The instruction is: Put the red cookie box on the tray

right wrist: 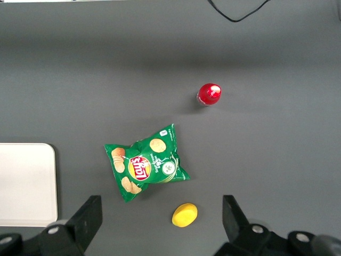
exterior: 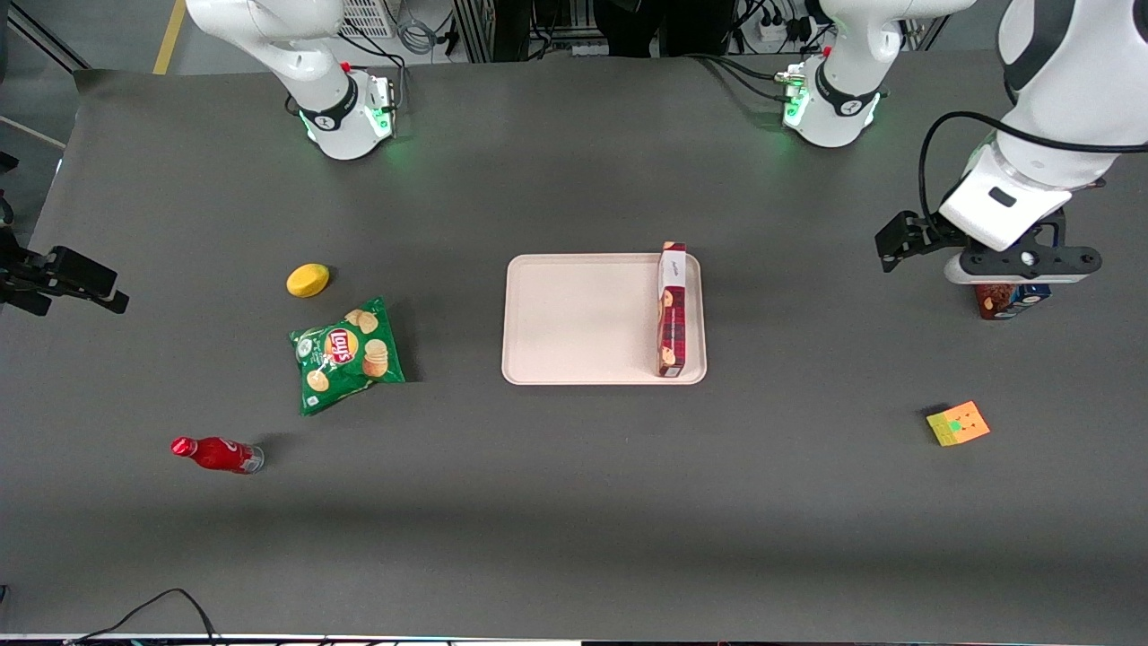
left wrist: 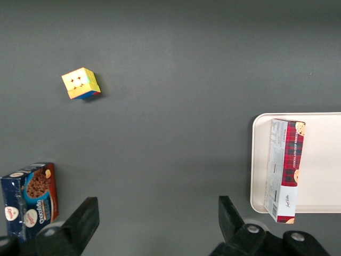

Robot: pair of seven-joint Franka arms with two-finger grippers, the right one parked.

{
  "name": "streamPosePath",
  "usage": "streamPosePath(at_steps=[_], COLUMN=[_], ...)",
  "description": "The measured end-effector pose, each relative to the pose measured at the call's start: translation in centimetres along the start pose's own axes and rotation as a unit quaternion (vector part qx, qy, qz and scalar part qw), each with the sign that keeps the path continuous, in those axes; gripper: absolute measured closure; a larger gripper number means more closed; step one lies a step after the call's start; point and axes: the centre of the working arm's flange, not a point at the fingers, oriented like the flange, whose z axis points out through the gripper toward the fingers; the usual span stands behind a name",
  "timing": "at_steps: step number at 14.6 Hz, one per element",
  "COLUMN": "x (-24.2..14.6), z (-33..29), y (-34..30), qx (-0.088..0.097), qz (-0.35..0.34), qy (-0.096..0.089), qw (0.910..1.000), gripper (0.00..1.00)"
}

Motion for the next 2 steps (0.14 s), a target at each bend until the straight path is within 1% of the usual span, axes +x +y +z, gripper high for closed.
streamPosePath(at_steps=[2], x=[0.13], z=[-0.08], y=[-0.45], qx=[0.000], qz=[0.001], qy=[0.000], qw=[1.0000], gripper=[0.00])
